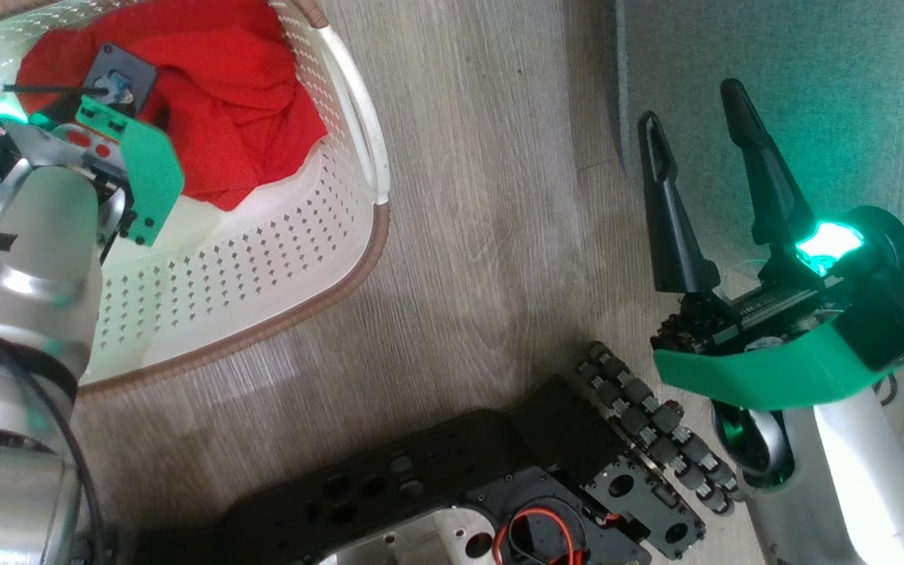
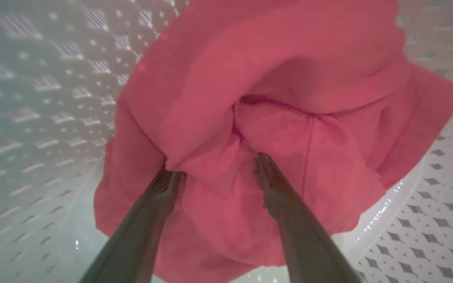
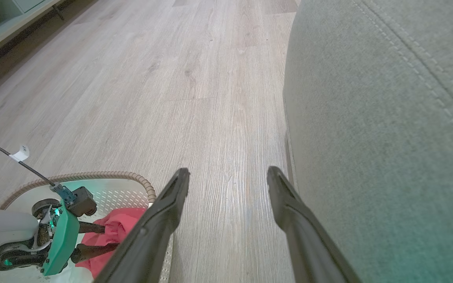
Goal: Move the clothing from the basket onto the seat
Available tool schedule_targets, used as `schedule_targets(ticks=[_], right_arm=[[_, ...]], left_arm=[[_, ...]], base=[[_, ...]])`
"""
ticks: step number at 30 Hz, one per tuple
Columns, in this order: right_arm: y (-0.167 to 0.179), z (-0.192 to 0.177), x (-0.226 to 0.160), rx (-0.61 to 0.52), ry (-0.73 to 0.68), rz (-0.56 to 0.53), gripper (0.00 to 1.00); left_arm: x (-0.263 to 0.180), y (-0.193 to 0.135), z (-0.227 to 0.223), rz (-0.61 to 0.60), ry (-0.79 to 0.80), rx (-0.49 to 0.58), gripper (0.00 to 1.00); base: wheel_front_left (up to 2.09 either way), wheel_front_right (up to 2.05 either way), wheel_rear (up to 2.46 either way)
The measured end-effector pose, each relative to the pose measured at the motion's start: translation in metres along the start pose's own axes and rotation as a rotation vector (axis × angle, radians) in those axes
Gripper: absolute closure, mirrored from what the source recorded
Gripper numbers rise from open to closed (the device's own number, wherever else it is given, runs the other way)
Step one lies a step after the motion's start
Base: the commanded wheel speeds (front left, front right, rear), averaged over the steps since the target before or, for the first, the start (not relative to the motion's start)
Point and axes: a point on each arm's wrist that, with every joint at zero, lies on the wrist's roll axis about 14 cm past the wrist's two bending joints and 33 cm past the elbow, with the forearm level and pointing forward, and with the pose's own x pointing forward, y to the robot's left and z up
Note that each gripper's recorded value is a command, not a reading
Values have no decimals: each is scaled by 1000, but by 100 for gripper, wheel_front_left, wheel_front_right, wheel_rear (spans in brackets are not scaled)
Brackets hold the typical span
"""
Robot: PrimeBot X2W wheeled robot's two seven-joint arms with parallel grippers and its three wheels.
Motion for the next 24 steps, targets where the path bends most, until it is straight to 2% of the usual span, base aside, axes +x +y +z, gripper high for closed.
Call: schedule_targets(ticks=[2, 7, 8, 9, 10, 16, 20, 24], right_arm=[[0, -1, -1, 2, 4, 0, 0], [1, -4, -1, 4, 10, 1, 0], [1, -4, 0, 5, 11, 2, 0], [2, -5, 0, 6, 12, 3, 0], [2, -5, 0, 7, 13, 5, 0], [5, 2, 3, 15, -9, 16, 0], [5, 21, 12, 27, -64, 25, 0], [7, 32, 14, 19, -90, 34, 0]], left_arm=[[0, -6, -10, -32, 59, 10, 0], [-1, -8, -17, -49, 95, -7, 0], [-1, -8, -19, -48, 103, -13, 25], [-1, -8, -20, -48, 106, -19, 73], [-1, -8, -21, -49, 111, -23, 100], [-6, -8, -18, -50, 101, -44, 100], [-14, -20, -17, -62, 95, -107, 100], [-22, -28, -11, -73, 67, -111, 100]], base=[[0, 0, 0], [0, 0, 0], [0, 0, 0], [0, 0, 0], [0, 0, 0], [0, 0, 0], [0, 0, 0], [0, 0, 0]])
